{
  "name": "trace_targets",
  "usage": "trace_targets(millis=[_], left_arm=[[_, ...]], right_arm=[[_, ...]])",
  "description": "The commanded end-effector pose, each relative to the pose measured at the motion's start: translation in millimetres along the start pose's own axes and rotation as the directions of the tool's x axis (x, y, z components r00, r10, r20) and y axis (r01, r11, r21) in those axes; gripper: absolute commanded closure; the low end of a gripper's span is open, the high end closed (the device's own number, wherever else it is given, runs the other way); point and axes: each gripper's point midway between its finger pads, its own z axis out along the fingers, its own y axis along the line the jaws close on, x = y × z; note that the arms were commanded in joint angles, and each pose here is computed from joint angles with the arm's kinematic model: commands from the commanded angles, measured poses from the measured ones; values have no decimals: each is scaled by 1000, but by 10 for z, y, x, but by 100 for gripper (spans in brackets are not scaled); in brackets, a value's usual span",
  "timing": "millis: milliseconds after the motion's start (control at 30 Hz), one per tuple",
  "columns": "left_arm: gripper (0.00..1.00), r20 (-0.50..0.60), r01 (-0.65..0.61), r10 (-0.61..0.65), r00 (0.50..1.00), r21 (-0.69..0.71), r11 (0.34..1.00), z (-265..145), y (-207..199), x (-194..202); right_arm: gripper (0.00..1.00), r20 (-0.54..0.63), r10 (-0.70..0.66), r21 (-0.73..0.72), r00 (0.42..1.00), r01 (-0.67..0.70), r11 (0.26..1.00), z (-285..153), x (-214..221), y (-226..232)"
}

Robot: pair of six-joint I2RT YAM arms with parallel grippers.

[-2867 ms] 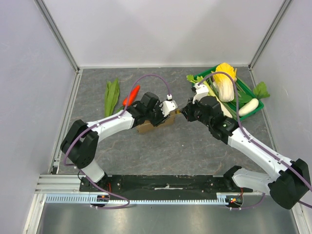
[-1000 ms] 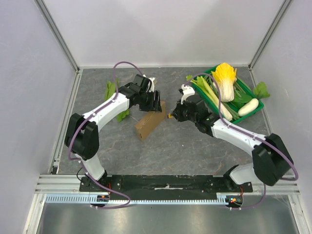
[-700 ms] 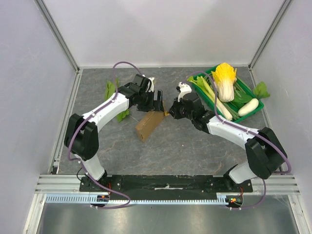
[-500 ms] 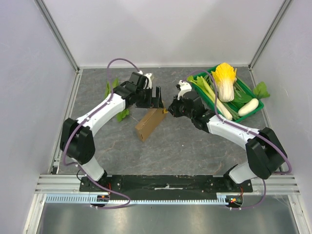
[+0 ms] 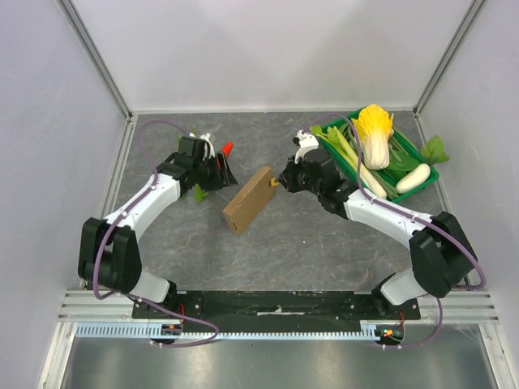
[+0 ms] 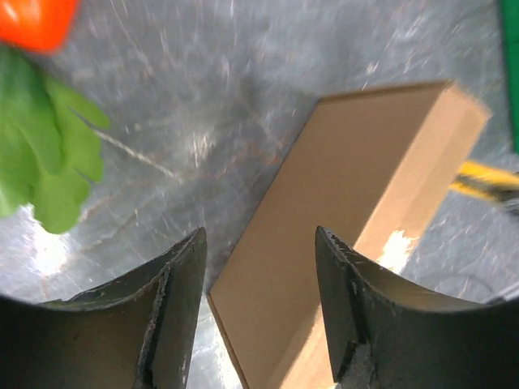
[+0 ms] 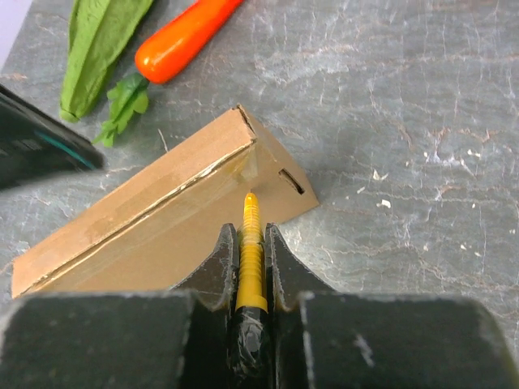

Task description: Unpack the express box

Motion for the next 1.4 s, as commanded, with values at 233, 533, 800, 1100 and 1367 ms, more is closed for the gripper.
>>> trace_targets(millis=[233, 533, 800, 1100, 1367], left_arm=[[42, -217, 91, -46, 975, 202, 975, 159, -184, 641], [43, -180, 76, -19, 983, 313, 947, 137, -389, 528], [42, -164, 63, -8, 986, 335, 940, 204, -450, 414], [42, -171, 63, -4, 985, 340, 938, 296, -493, 316], [43, -185, 86, -23, 982, 340, 936, 354, -514, 286]], right_arm=[[100, 61, -10, -94, 998, 16, 995, 259, -426, 334], [100, 8, -30, -205, 1000, 31, 978, 493, -329, 577], [100, 15, -49, -166, 999, 51, 985, 491, -380, 523], [100, 61, -91, -61, 994, 95, 994, 367, -620, 387], [100, 41, -169, 95, 985, 164, 982, 102, -720, 117]])
